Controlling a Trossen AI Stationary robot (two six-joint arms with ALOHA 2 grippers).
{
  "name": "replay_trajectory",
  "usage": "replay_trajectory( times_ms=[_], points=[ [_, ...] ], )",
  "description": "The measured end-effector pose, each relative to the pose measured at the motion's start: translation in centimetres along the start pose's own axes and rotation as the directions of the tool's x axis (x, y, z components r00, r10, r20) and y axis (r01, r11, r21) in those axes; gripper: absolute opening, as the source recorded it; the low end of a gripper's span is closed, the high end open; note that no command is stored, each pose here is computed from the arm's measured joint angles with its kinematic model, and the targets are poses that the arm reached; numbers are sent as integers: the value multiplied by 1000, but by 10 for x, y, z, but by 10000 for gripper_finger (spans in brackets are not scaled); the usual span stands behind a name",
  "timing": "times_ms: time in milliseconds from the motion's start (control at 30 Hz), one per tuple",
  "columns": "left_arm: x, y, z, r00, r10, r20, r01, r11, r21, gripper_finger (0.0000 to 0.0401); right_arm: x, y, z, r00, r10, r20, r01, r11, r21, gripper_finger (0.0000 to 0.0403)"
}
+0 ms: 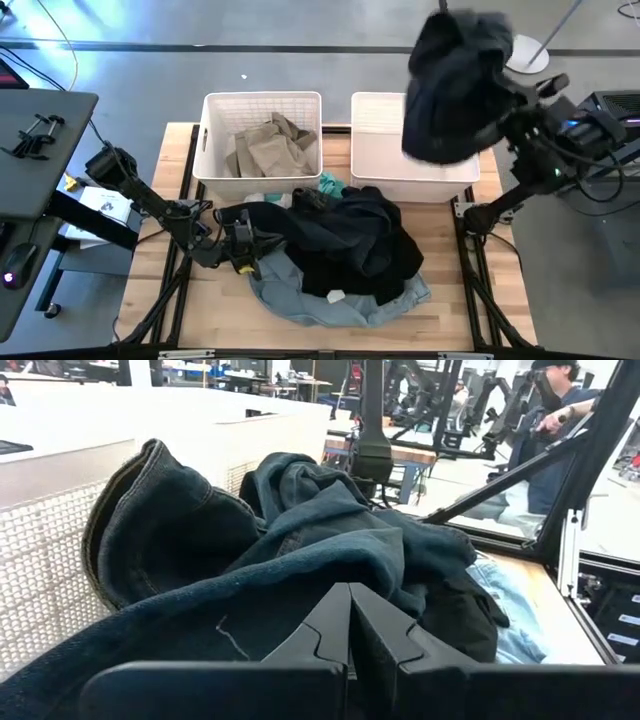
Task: Sort clothes
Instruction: Put the black shorts into the right white laundry bin
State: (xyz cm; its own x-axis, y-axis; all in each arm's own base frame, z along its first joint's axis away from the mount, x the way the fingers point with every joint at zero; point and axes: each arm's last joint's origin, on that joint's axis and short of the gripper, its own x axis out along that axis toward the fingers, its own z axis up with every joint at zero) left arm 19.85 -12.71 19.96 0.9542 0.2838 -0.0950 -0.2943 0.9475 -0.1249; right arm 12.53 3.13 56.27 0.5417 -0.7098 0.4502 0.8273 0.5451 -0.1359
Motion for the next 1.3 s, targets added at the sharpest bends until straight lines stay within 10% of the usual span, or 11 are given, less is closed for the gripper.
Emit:
replay_trajectory(
  times_ms=[167,400,933,1167,1300],
  points=[
    [0,0,0,1000,0,0,0,1000,-12,0,16,7,-27,977,-103,-188,74,985,-155,14],
    [0,-2,-1,998,-54,-14,53,994,-96,0,20,52,-118,897,71,-437,-215,932,-291,14],
    [0,-2,-1,997,-77,-20,74,987,-142,0,36,7,-283,431,182,-884,-128,982,140,25],
    [0,-3,-1,996,-89,-24,85,986,-141,0,40,-4,-331,109,221,-969,14,974,224,130],
    [0,-3,-1,995,-95,-25,91,986,-141,0,52,-9,-318,79,214,-974,23,976,216,188]
  ],
)
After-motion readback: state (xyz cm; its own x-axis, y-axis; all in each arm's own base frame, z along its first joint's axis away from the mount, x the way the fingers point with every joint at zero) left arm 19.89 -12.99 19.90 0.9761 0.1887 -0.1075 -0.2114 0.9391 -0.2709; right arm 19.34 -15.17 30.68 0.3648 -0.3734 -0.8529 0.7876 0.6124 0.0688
